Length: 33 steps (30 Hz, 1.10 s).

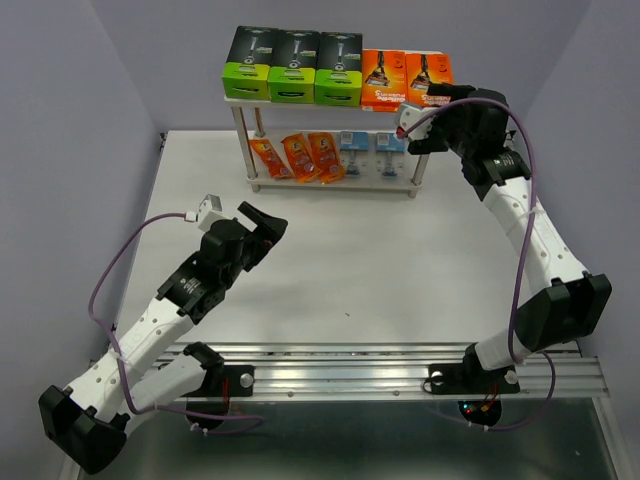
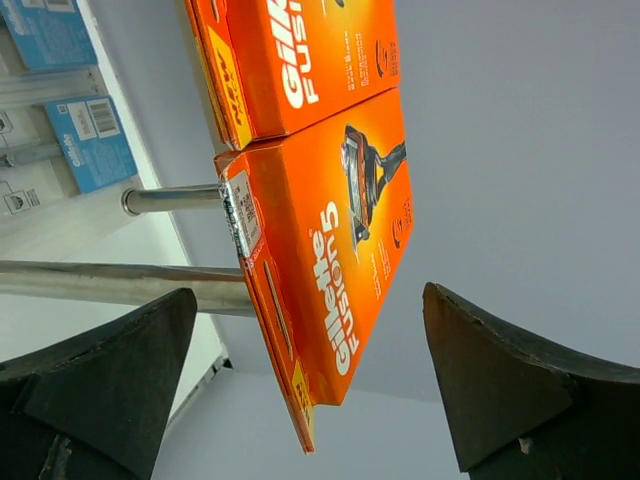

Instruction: Place and organize the shaving razors onto the shelf

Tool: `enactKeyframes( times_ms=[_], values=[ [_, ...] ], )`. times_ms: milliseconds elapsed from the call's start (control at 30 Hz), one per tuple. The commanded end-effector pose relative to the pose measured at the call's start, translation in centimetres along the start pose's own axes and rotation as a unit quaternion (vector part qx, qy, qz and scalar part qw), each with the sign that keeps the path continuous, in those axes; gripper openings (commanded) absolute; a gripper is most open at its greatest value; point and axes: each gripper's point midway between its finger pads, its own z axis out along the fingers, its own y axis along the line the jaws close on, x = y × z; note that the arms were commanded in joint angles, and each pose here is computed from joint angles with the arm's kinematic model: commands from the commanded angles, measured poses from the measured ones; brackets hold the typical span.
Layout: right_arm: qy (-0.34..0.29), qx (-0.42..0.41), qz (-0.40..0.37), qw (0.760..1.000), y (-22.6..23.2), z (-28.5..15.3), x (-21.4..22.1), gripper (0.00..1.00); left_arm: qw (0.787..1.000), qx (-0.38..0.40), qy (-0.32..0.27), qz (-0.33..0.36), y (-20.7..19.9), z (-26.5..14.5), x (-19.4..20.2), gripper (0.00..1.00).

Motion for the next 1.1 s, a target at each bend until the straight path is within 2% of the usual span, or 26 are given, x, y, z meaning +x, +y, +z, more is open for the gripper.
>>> enactKeyframes(
  times_ms=[0,100,133,167,267,333,367,400,433,467,500,533,567,600,633,667,767,800,867,900,1000,1067],
  values=[
    [-0.038,0.052,0.021,0.998,-4.8,-3.2,-3.0,1.0,1.0,0.011,-0.011,0.008,-0.4,-0.5,-0.8,0.99],
    [-0.064,-0.001,0.022,0.998,-3.5,-5.7,-4.7,1.0,1.0,0.014,-0.01,0.008,-0.4,-0.8,-0.7,0.99],
    [-0.061,-0.039,0.023,0.997,-1.7,-6.6,-4.6,1.0,1.0,0.014,-0.008,0.008,-0.4,-0.8,-0.7,0.99],
    [-0.073,-0.05,0.003,0.996,-1.5,-8.1,-5.3,1.0,1.0,0.016,-0.003,0.008,-0.4,-1.0,-0.5,0.99],
    [-0.108,-0.055,0.051,0.991,-0.7,-11.2,-7.1,1.0,1.0,0.021,0.005,0.014,-0.5,-1.6,-0.4,0.99],
    [-0.141,-0.001,0.085,0.986,-2.5,-12.7,-8.5,1.0,0.999,0.027,0.001,0.019,-0.6,-2.1,-0.7,0.99],
    [-0.167,0.041,0.16,0.972,-3.9,-15.3,-9.7,1.0,0.999,0.029,0.001,0.023,-0.6,-2.2,-0.7,0.99],
    [-0.195,0.109,0.2,0.954,-5.6,-15.6,-10.0,1.0,0.999,0.032,0.0,0.024,-0.8,-2.4,-0.8,0.99],
    [-0.21,0.144,0.267,0.93,-6.5,-16.6,-10.0,1.0,0.999,0.036,-0.003,0.026,-1.0,-2.6,-1.1,0.99],
    [-0.209,0.21,0.415,0.86,-8.4,-18.8,-8.9,1.0,0.999,0.035,-0.007,0.031,-0.9,-2.8,-1.3,0.99],
    [-0.194,0.244,0.494,0.811,-8.7,-19.3,-7.4,1.0,0.999,0.037,-0.011,0.032,-1.2,-3.0,-1.6,0.99],
    [-0.162,0.27,0.577,0.753,-8.4,-19.7,-5.6,1.0,0.999,0.03,-0.011,0.037,-1.0,-3.1,-1.7,0.99],
    [-0.083,0.334,0.644,0.683,-7.4,-20.4,-1.7,1.0,0.999,0.024,-0.018,0.043,-0.9,-3.2,-2.0,0.99],
    [-0.027,0.331,0.715,0.616,-4.1,-20.2,0.0,1.0,0.998,0.018,-0.022,0.047,-0.7,-3.3,-2.3,0.99],
    [0.019,0.374,0.744,0.554,-2.2,-20.8,2.4,1.0,0.998,0.007,-0.031,0.054,-0.4,-3.5,-2.8,0.99],
    [0.053,0.384,0.751,0.535,-0.2,-21.1,3.6,1.0,0.998,0.0,-0.036,0.057,-0.2,-3.6,-3.0,0.99],
    [0.157,0.406,0.745,0.505,6.6,-22.6,6.8,1.0,0.996,-0.034,-0.063,0.061,0.9,-3.9,-4.2,0.99],
    [0.162,0.41,0.756,0.483,7.9,-22.8,7.1,1.0,0.995,-0.041,-0.069,0.062,1.1,-4.0,-4.5,0.99],
    [0.169,0.409,0.76,0.476,9.6,-24.0,7.3,1.0,0.993,-0.054,-0.085,0.063,1.5,-4.3,-5.2,0.99],
    [0.176,0.395,0.764,0.479,11.1,-23.7,7.4,1.0,0.993,-0.055,-0.089,0.063,1.5,-4.4,-5.4,0.99],
    [0.17,0.379,0.756,0.506,11.6,-24.5,7.0,1.0,0.991,-0.055,-0.102,0.063,1.3,-4.7,-6.1,0.99],
    [0.174,0.376,0.753,0.512,11.9,-24.8,7.0,1.0,0.991,-0.055,-0.107,0.058,1.3,-4.9,-6.3,0.99]
  ],
)
